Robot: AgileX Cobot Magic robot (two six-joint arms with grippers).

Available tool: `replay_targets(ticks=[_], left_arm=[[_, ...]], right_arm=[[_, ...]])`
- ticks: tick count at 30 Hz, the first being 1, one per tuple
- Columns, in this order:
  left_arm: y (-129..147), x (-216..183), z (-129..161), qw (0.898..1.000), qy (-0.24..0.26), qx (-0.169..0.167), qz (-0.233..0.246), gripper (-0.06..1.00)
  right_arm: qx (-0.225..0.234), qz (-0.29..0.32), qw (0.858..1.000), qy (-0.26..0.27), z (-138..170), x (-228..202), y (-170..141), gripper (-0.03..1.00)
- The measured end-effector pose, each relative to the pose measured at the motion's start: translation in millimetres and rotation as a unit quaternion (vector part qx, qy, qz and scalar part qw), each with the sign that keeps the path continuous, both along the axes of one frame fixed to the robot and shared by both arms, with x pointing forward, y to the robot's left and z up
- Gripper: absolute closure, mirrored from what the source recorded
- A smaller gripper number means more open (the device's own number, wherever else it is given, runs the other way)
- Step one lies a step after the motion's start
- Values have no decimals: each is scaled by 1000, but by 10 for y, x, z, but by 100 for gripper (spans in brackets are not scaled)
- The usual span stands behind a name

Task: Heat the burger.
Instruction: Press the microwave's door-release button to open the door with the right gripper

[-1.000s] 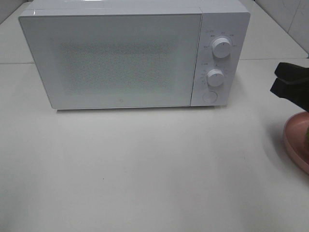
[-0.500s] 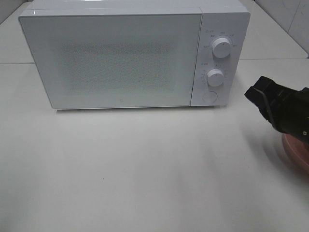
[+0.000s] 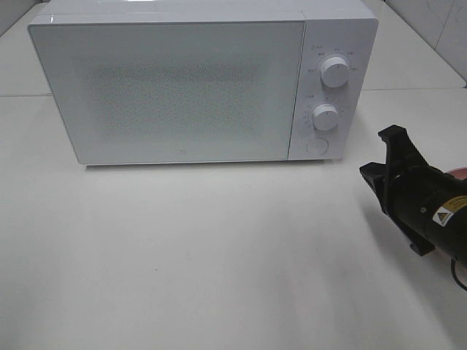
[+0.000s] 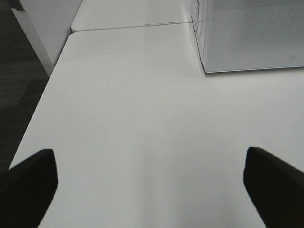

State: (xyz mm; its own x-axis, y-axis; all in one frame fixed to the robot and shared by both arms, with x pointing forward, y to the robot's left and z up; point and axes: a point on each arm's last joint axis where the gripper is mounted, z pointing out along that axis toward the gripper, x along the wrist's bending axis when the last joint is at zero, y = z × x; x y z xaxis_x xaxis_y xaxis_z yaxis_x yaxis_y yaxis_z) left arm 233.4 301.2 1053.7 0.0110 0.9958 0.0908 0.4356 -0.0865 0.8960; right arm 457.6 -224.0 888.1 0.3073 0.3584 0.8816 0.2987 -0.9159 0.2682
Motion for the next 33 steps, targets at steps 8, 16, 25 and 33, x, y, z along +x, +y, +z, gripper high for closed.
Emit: replay_targets(ticks=[8,16,25,33], left_arm=[[0,0,0,1000,0,0,0,-4],[0,0,0,1000,0,0,0,-4],[0,0,0,1000,0,0,0,-4],[0,0,0,1000,0,0,0,-4]], right_arm=[[31,-25,999,24,-98,296,156,94],[44,-52,996,52,-201,560,251,94],[55,-62,995,60,-299,733,323,94],[68,-67,994,56,-352,875,386,94]])
